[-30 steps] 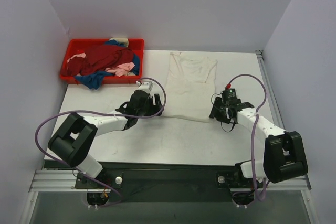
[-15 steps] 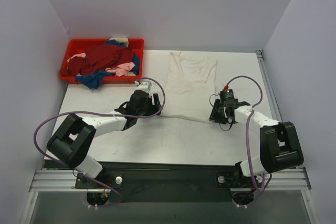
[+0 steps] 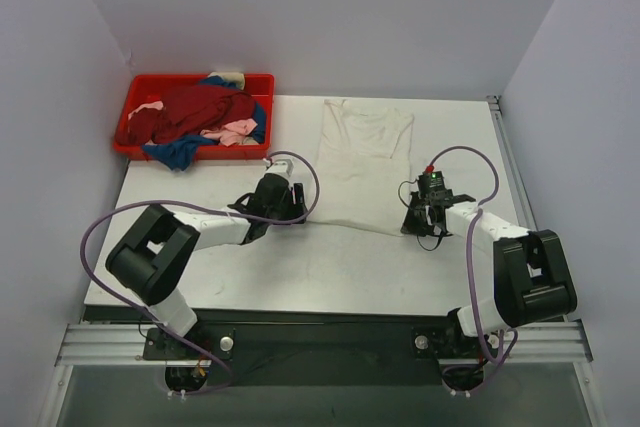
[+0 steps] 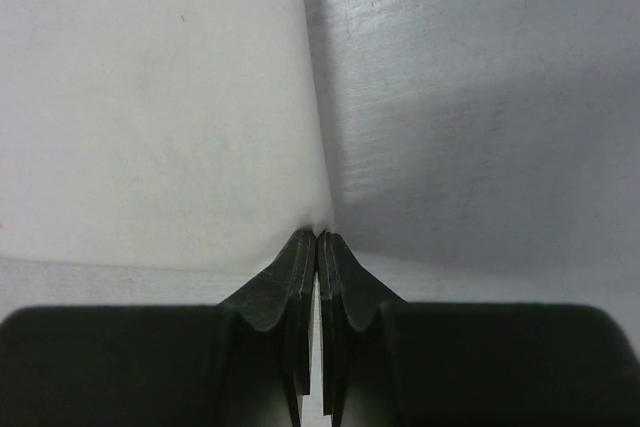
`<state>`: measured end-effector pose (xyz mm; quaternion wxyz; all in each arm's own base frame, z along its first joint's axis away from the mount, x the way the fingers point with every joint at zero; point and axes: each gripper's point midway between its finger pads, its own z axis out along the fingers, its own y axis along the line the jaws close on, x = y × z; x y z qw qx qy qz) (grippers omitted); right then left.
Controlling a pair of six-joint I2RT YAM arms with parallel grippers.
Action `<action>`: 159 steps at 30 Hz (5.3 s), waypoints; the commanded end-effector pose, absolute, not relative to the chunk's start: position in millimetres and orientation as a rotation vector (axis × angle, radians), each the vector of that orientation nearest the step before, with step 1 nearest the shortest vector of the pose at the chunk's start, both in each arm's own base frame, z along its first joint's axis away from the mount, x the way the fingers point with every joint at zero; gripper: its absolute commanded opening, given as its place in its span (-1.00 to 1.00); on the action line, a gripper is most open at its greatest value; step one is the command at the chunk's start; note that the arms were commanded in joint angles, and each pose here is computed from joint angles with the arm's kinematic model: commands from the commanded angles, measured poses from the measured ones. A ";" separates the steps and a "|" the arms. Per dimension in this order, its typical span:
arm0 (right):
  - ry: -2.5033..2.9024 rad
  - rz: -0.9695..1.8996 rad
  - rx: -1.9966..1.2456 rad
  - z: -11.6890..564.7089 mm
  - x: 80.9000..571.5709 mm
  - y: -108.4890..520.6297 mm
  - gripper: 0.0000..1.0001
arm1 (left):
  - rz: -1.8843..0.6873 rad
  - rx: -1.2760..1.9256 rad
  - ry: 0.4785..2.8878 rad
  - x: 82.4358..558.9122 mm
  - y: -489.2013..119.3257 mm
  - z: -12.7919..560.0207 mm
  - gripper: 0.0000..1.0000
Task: Fold and stack the t-shirts
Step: Fold the folded rectangular tshirt in 1/3 of the way, then grab one side of the 2/3 rectangular tshirt with both arms, then fold the long partially folded tshirt into a neat square, then put the neatly folded tshirt into the corner of the board with the right arm
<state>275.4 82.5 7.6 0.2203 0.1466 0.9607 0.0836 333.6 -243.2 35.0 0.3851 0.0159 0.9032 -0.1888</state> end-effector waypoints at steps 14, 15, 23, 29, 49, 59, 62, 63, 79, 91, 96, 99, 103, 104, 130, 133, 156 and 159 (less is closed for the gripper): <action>2.709 0.166 0.417 -0.6 259.7 71.8 -1.00 | -0.638 0.077 2.294 333.7 -278.3 35.2 0.06; 2.708 0.166 0.415 -0.2 259.8 71.8 -1.00 | -0.643 0.078 2.297 332.5 -279.1 33.7 0.04; 2.706 0.165 0.411 3.2 256.0 71.0 -1.00 | -0.655 0.083 2.307 329.0 -282.1 29.0 -1.00; 2.687 0.133 0.416 13.0 250.2 64.3 -1.00 | -0.575 0.047 2.290 329.4 -265.2 34.2 -1.00; 2.637 0.138 0.349 50.7 215.9 70.4 -1.00 | -0.560 0.064 2.199 288.0 -254.2 79.3 -1.00; 2.517 0.173 0.302 95.7 190.5 73.7 -1.00 | -0.559 0.105 2.121 236.0 -242.5 130.1 -1.00; 2.481 0.190 0.285 111.6 183.9 73.4 -1.00 | -0.579 0.117 2.102 220.6 -241.1 143.4 -1.00; 2.478 0.183 0.287 115.3 180.7 71.3 -1.00 | -0.576 0.108 2.088 219.0 -239.2 148.6 -1.00; 2.336 0.096 0.255 194.5 251.2 65.2 -1.00 | -0.585 0.143 1.992 239.7 -261.1 201.6 -1.00; 2.349 0.084 0.282 207.5 325.7 62.3 -1.00 | -0.687 0.112 1.976 310.9 -269.5 209.1 -1.00; 2.338 0.054 0.296 218.3 364.0 58.5 -1.00 | -0.716 0.098 1.999 342.6 -267.1 200.7 -1.00; 2.345 0.033 0.296 217.2 390.3 56.4 -1.00 | -0.704 0.060 2.009 367.4 -259.9 195.6 -1.00; 2.363 -0.001 0.287 208.4 426.1 55.1 -1.00 | -0.724 0.025 2.018 398.2 -255.3 185.2 -1.00; 2.394 -0.017 0.286 194.5 435.4 54.6 -1.00 | -0.743 0.034 2.032 408.5 -260.5 178.7 -1.00; 2.475 0.163 0.234 137.0 532.3 69.8 0.69 | -0.683 -0.067 2.104 514.8 -248.7 133.0 0.59; 2.462 0.254 0.194 147.2 520.0 76.3 0.80 | -0.656 -0.031 2.103 501.4 -251.0 133.9 0.59; 2.562 0.738 0.317 58.6 445.9 62.2 0.82 | -0.842 0.005 2.157 444.9 -273.5 86.0 0.59; 2.571 0.778 0.340 51.7 449.4 61.8 0.82 | -0.841 0.003 2.177 447.5 -275.3 77.1 0.58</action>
